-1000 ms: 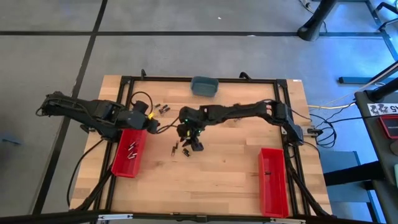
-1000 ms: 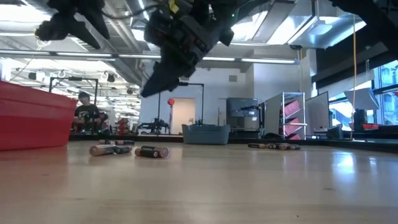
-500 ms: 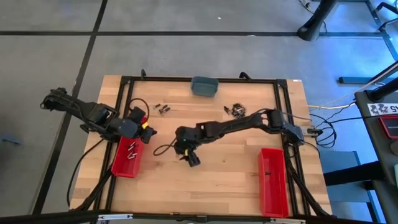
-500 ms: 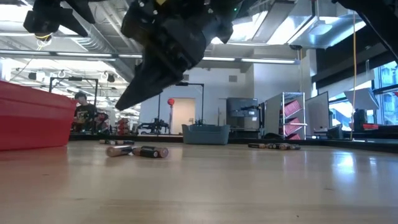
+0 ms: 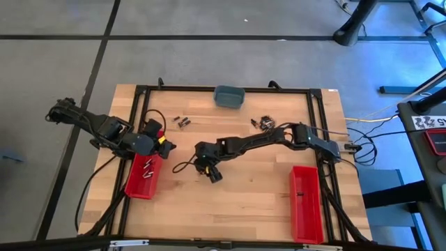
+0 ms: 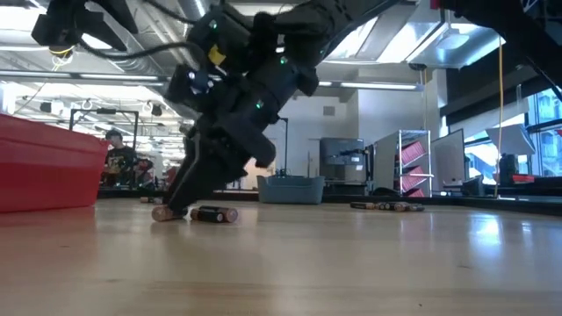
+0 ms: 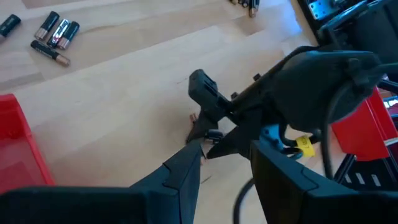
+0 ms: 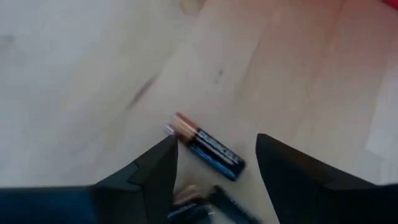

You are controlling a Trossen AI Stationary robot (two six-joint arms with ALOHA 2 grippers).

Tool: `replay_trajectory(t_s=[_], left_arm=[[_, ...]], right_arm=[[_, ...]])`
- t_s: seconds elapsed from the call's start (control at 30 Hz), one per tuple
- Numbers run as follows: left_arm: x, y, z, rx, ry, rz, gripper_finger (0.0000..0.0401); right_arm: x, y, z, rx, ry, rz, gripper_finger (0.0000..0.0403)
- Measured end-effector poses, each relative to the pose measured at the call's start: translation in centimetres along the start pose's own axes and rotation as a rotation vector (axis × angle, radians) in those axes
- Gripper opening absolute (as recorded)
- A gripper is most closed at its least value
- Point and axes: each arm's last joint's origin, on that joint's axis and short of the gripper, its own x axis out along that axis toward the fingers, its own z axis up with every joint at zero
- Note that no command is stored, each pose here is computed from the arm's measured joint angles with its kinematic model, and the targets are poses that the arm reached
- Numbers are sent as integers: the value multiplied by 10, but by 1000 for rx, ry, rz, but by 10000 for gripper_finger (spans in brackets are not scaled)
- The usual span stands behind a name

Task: Sort batteries
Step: Put the big brown battery into the blue bin

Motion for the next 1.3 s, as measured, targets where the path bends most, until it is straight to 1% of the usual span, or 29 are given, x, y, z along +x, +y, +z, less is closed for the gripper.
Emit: replay_trajectory(t_s=[0.13,0.3,0.43,0.5,0.57,0.63,0.77,0.87,0.93,1.0,1.1,1.2,1.27,1.3], left_arm=[[0,0,0,3,-2,2,129],[0,0,0,-4,-4,2,129],[0,0,0,-3,-4,4,129],[0,0,0,-3,-4,4,129],[0,0,0,-4,-4,4,129],[0,1,0,-25,-2,16,129],[-1,13,-2,-110,1,129,129],[-3,21,-4,-134,5,200,129],[-4,23,-5,-123,10,217,129],[-5,24,-6,-110,15,222,129],[-5,23,-6,-103,17,220,129],[-5,23,-6,-105,17,216,129],[-5,22,-6,-103,16,210,129],[-5,22,-6,-94,14,211,129]], right_arm=[[5,-2,-5,-33,2,9,186],[12,-1,-8,-21,-13,37,120],[14,0,-9,12,-7,43,61],[14,0,-9,31,-10,39,39],[15,-1,-8,41,-9,23,37],[13,-3,-6,78,7,-11,37],[1,-11,5,237,50,-109,37],[-26,-28,23,332,4,-202,37],[-52,-39,36,377,-28,-269,37],[-75,-50,40,415,-34,-326,37],[-110,-69,36,470,-14,-419,37],[-161,-99,29,532,-39,-524,37],[-194,-116,21,573,-60,-573,37],[-206,-123,14,594,-53,-592,37]])
